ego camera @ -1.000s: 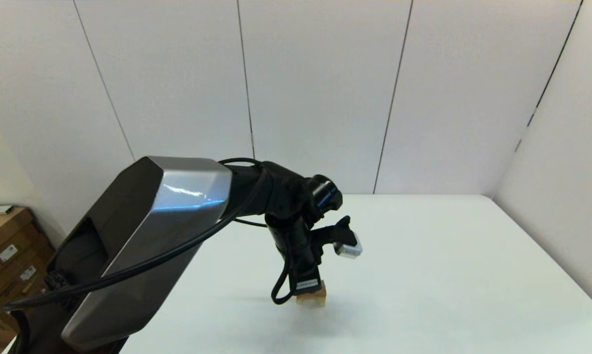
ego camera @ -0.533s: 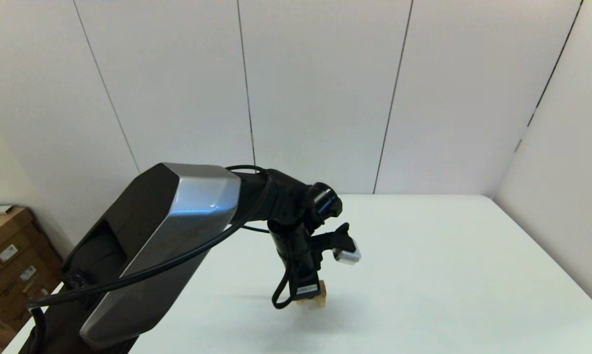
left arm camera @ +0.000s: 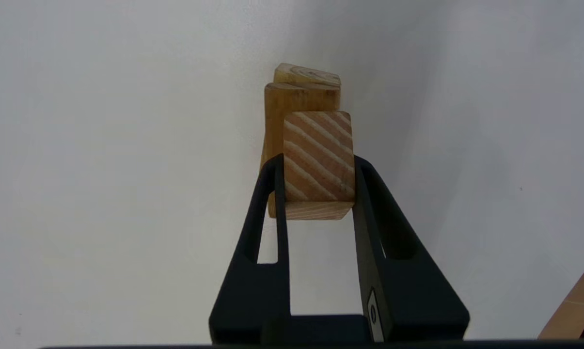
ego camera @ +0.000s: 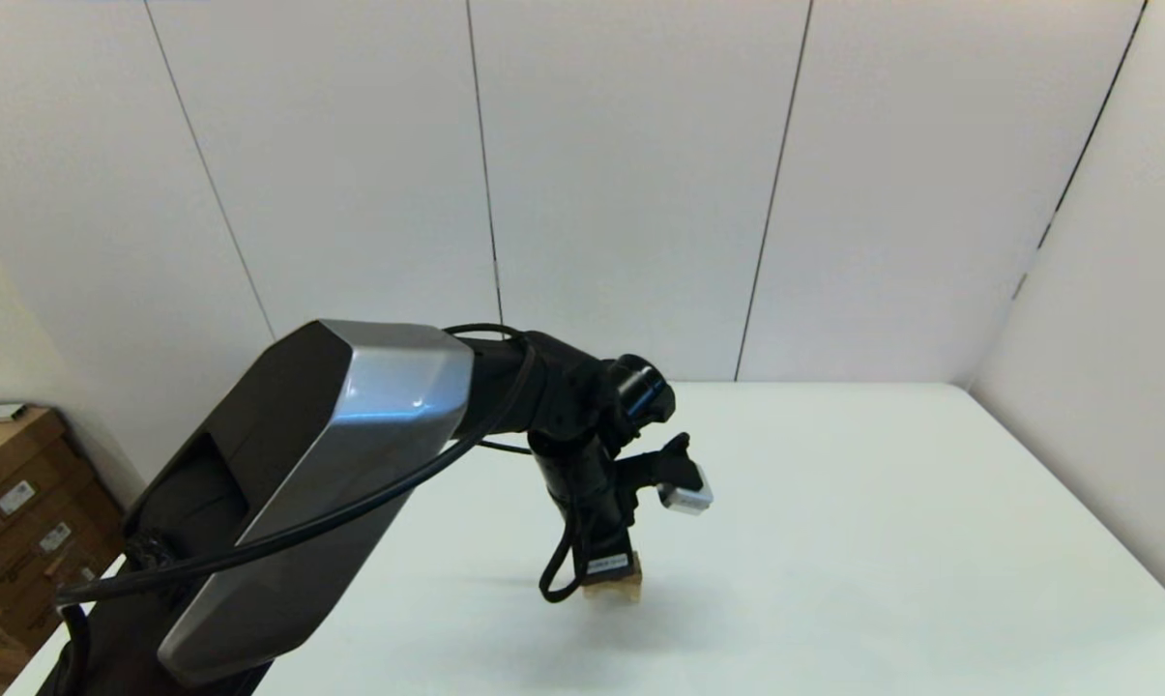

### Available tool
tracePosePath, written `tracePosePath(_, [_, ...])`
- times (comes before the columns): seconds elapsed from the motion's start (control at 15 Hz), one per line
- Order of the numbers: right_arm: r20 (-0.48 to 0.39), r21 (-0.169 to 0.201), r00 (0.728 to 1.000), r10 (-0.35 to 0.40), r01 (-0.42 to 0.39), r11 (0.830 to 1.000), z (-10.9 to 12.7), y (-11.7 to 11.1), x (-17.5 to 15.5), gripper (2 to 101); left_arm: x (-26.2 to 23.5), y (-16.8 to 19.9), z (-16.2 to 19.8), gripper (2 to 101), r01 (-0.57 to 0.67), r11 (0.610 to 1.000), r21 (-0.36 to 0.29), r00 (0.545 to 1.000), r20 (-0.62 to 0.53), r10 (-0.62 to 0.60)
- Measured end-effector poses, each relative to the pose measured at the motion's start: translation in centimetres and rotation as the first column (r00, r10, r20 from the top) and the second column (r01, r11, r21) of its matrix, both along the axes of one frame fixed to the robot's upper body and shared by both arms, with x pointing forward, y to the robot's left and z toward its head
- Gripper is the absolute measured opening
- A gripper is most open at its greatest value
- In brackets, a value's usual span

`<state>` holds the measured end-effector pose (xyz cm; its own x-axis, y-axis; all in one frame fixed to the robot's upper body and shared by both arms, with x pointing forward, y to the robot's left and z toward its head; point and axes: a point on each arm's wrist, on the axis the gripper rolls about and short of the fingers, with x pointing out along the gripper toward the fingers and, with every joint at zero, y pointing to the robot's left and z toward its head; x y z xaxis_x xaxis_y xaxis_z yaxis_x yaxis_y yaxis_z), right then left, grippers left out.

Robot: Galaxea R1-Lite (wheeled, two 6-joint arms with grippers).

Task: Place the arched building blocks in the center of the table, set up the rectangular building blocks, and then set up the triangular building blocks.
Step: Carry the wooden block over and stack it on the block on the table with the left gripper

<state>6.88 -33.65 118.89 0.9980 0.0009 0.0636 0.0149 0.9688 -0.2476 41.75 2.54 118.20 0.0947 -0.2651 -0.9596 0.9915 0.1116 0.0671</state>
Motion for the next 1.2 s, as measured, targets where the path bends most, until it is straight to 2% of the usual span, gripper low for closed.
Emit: tracePosePath(1.2, [0.000,0.001,1.000,-0.001,0.001,1.000,0.00,0.00,0.00,97.9,0.31,0.17,-0.48,23.2,-0.005,1.000,0.005,1.000,-0.005,0.005])
